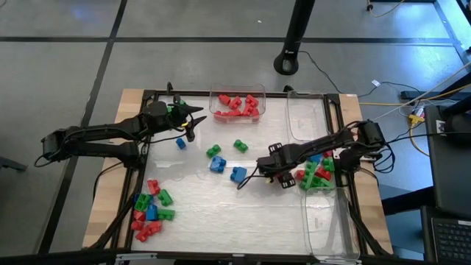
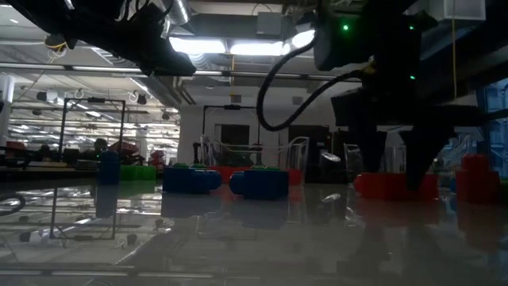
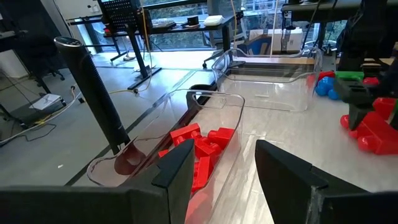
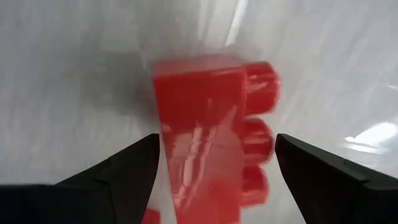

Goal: Sort blocks
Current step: Put the red game piece into the top left transparent bin

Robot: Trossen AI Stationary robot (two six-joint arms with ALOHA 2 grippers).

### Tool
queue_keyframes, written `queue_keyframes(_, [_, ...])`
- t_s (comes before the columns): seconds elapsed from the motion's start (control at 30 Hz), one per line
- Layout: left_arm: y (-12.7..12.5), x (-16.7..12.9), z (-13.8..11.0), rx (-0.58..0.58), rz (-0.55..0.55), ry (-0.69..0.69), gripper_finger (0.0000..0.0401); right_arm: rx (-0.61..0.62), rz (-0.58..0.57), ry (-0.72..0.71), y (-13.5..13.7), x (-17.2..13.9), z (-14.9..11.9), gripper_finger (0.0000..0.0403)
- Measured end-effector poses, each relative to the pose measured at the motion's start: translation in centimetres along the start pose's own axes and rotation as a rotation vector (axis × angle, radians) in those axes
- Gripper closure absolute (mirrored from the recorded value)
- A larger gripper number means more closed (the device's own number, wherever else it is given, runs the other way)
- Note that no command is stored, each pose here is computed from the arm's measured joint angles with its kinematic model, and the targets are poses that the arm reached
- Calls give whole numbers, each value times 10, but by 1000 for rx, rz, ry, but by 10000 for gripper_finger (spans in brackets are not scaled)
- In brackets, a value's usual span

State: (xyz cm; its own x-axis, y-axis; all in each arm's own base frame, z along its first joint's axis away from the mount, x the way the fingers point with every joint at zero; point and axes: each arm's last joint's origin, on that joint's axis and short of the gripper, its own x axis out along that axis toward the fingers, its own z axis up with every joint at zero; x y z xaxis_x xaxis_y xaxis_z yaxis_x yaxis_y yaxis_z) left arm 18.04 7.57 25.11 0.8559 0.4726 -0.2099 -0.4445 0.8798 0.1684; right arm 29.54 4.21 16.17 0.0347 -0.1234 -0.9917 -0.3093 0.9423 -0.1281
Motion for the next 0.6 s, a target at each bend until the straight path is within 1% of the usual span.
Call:
queue_keyframes(0.17, [0,0,0,0,0,0,242,-2,-9,9,2,11,-6,84])
queue_keyframes(0.27, [0,0,0,0,0,0,242,0,-11,-9,3,15,-9,84])
queue_keyframes(0.6, [0,0,0,0,0,0,242,-28,-24,-24,4,21,-10,84])
